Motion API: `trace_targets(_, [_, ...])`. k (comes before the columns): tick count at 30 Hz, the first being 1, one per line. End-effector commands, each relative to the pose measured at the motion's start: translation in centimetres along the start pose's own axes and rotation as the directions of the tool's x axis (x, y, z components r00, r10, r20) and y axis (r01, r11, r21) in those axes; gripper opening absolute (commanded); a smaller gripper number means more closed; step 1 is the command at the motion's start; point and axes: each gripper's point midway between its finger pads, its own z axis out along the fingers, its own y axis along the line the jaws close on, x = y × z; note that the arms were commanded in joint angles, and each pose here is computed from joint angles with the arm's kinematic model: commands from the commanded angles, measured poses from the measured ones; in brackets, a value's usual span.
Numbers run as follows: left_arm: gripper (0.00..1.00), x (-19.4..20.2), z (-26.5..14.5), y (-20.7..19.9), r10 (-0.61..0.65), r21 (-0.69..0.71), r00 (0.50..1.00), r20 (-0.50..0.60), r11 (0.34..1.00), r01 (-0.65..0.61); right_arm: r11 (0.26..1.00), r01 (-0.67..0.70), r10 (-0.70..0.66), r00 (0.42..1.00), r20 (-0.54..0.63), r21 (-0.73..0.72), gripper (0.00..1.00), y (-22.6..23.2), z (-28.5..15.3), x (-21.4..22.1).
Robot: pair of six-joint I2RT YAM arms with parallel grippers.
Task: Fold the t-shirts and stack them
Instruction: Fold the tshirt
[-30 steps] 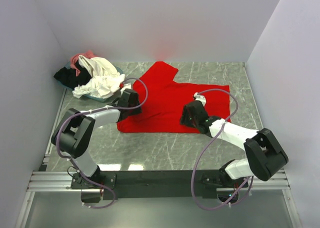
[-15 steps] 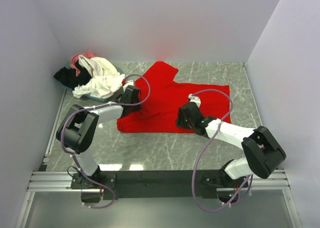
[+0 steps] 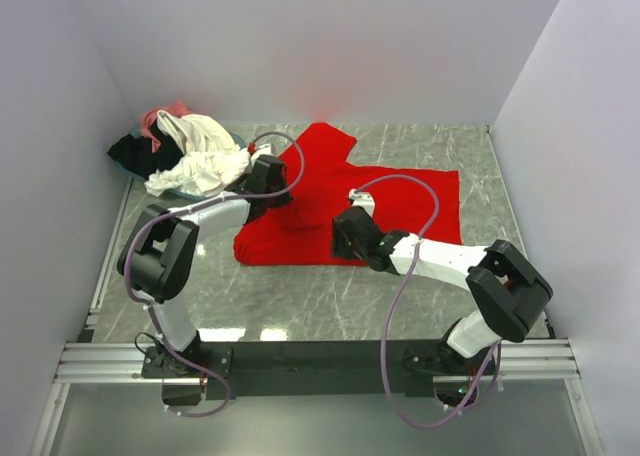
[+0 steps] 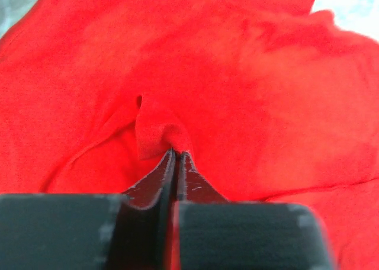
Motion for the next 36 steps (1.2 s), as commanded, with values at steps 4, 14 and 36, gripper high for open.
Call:
trace_targets(4, [0.47, -1.0, 1.1, -2.1, -0.057, 0.036, 0.998, -0.008, 0.998, 0.057, 0.999, -0.023, 0.022, 0.999, 0.042, 0.029, 0.6, 0.4, -0.1, -1.3])
trace_targets(14, [0.64, -3.1, -0.8, -5.3, -0.106, 0.179, 0.994, 0.014, 0.979, 0.102, 1.0, -0.002, 0.002, 0.994, 0.109, -0.007, 0.6, 1.6, -1.3, -3.2])
trace_targets(36, [0.72, 1.2, -8.0, 5.9, -0.122, 0.042, 0.99, 0.067, 0.992, 0.119, 0.95, 0.308, -0.296, 0.938, 0.182, -0.043, 0.57, 14.8, 6.2, -7.3])
